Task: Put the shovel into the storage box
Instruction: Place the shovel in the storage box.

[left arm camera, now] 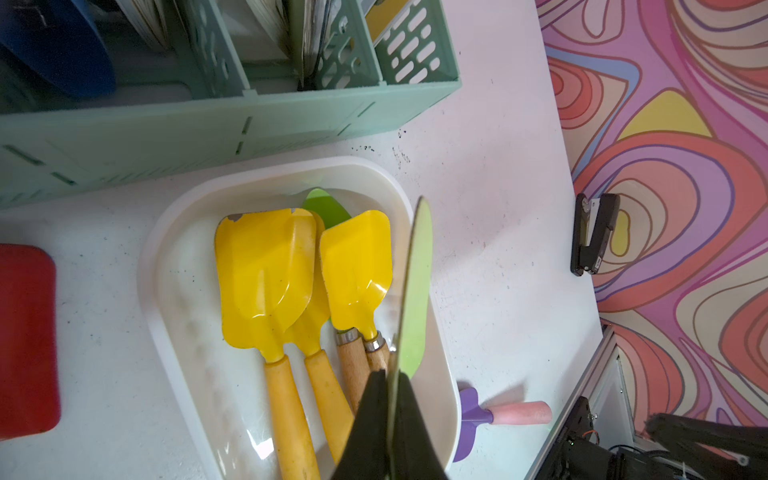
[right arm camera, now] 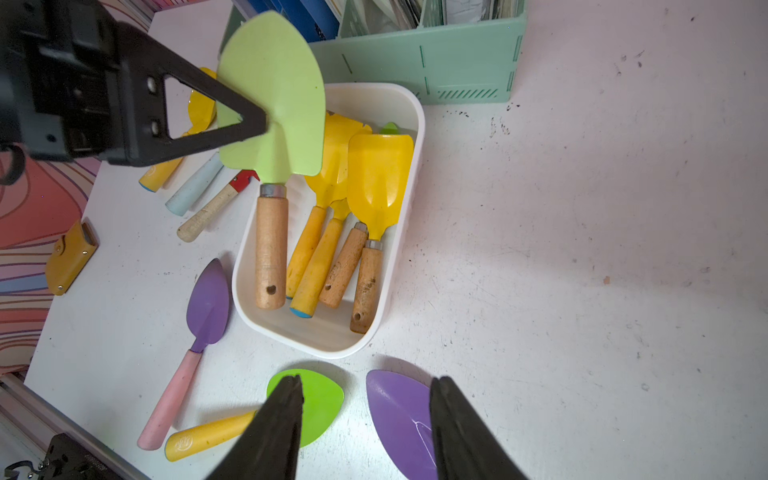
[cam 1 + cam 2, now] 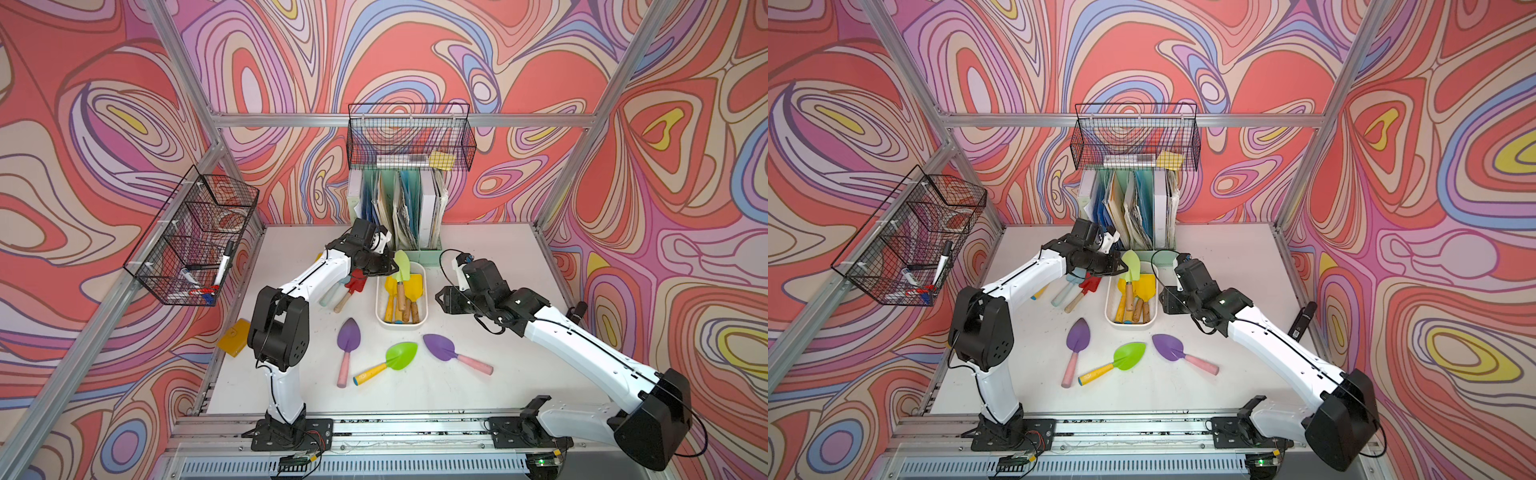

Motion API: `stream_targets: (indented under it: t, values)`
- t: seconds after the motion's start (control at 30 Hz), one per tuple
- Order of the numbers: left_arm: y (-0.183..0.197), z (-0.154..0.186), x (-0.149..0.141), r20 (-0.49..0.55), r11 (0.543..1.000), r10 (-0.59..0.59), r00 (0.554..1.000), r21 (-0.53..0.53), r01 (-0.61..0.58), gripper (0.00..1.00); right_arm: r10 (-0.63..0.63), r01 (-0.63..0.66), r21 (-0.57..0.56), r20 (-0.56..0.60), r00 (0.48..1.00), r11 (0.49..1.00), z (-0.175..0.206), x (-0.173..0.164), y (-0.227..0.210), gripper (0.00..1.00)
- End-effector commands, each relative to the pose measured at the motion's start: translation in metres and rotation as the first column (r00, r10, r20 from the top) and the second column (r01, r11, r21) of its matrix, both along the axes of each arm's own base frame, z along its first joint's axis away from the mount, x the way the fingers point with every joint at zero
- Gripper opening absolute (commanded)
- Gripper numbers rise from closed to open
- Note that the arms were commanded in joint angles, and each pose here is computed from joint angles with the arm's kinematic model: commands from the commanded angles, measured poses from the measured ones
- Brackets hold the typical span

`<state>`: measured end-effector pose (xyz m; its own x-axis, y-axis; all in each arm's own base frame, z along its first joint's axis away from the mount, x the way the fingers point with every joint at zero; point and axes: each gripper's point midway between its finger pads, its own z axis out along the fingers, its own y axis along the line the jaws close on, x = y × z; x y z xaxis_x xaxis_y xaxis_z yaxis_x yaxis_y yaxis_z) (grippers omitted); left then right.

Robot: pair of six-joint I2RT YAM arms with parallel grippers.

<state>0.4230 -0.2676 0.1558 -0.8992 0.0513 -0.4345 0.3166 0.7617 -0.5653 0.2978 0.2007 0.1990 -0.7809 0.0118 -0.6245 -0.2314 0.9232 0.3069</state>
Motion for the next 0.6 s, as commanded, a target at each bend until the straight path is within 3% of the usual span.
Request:
stream_targets:
  t: [0.0,0.57]
  values:
    - [0.006,-0.027,-0.006,-0.053,0.998,-0.017,0.998,0.056,0.02,0.02,-0.012,0.012,-0.012,-0.013,1.0,1.0,-0.004,-0.002,-0.002,0.51]
    - [0.026,-0.057,0.0,-0.045,0.981,0.017,0.999,0.195,-0.007,0.0,-0.003,0.003,-0.015,-0.03,1.0,1.0,-0.013,0.0,0.001,0.51]
